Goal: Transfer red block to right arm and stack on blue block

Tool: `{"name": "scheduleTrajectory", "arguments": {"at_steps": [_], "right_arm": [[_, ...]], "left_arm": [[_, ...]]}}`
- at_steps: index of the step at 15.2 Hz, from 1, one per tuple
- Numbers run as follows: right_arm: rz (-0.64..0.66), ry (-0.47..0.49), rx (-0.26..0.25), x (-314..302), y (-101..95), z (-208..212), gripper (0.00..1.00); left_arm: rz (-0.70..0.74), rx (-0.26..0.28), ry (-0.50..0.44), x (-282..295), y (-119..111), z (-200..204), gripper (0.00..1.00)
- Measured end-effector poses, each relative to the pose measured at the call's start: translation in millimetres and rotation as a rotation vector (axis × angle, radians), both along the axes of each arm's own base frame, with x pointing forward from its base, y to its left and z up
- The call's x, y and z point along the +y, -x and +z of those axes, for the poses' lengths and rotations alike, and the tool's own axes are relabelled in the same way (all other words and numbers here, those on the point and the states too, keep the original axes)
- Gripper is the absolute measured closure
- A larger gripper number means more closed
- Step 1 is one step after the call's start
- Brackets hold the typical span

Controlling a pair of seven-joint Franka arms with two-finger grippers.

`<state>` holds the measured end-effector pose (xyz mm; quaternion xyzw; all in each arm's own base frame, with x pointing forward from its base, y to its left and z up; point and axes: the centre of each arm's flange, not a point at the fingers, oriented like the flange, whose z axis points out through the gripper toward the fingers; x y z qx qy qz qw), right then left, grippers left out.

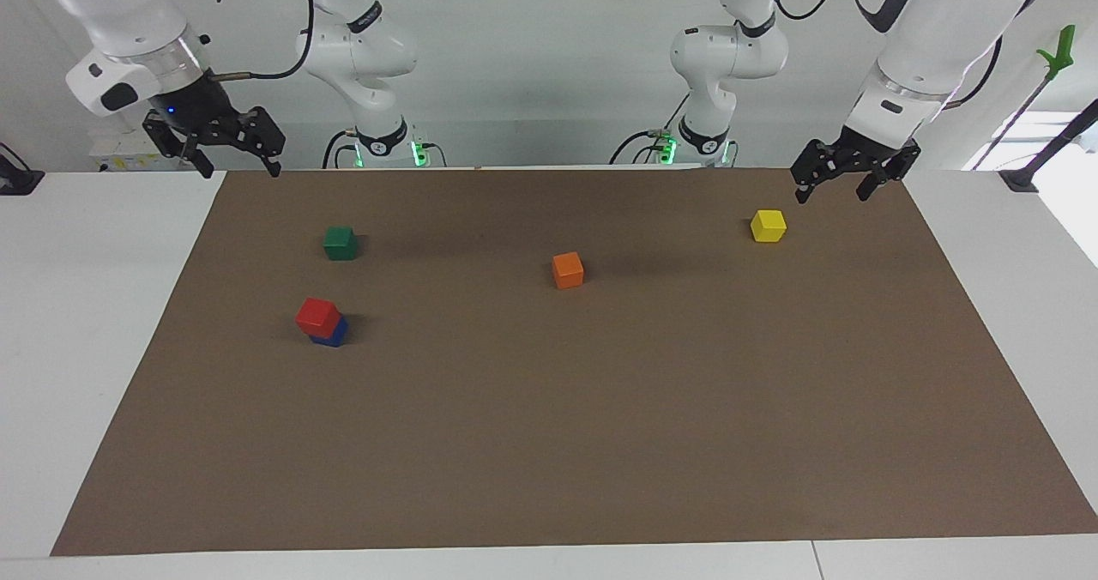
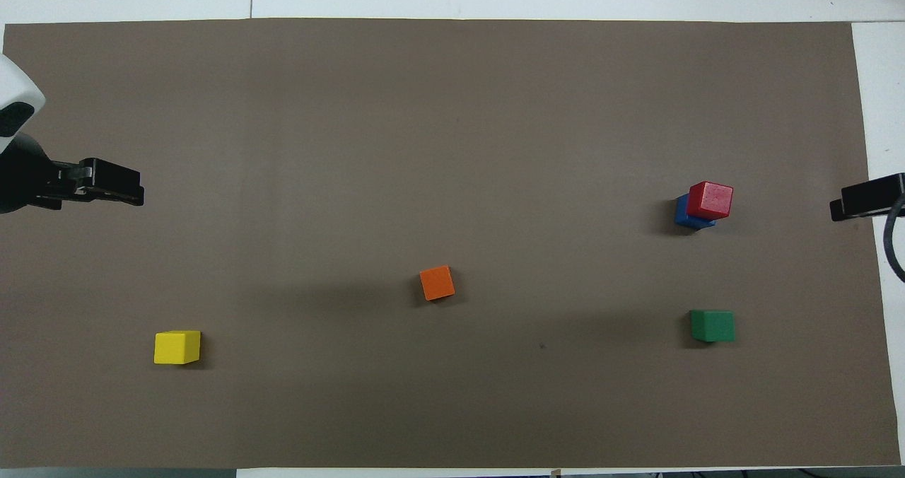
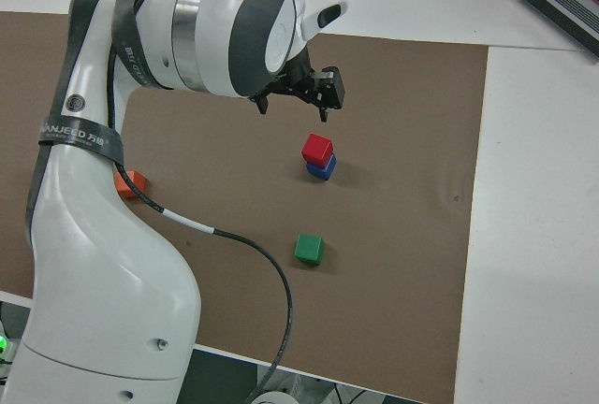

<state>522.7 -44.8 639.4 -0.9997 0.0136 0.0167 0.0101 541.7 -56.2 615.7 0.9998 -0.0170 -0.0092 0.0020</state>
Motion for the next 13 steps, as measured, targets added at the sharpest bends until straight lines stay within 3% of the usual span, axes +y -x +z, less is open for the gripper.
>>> {"name": "scheduleTrajectory", "arguments": {"at_steps": [3, 13], "right_arm": [[0.003, 0.005, -0.047, 1.7, -7.5, 1.7, 0.00], [0.005, 0.017, -0.045, 1.7, -8.1, 0.9, 0.00]], "left_arm": [[0.000, 0.001, 0.000, 0.0, 0.4, -0.3, 0.00], [0.001, -0.001, 0.000, 0.6, 1.3, 1.0, 0.00]]}}
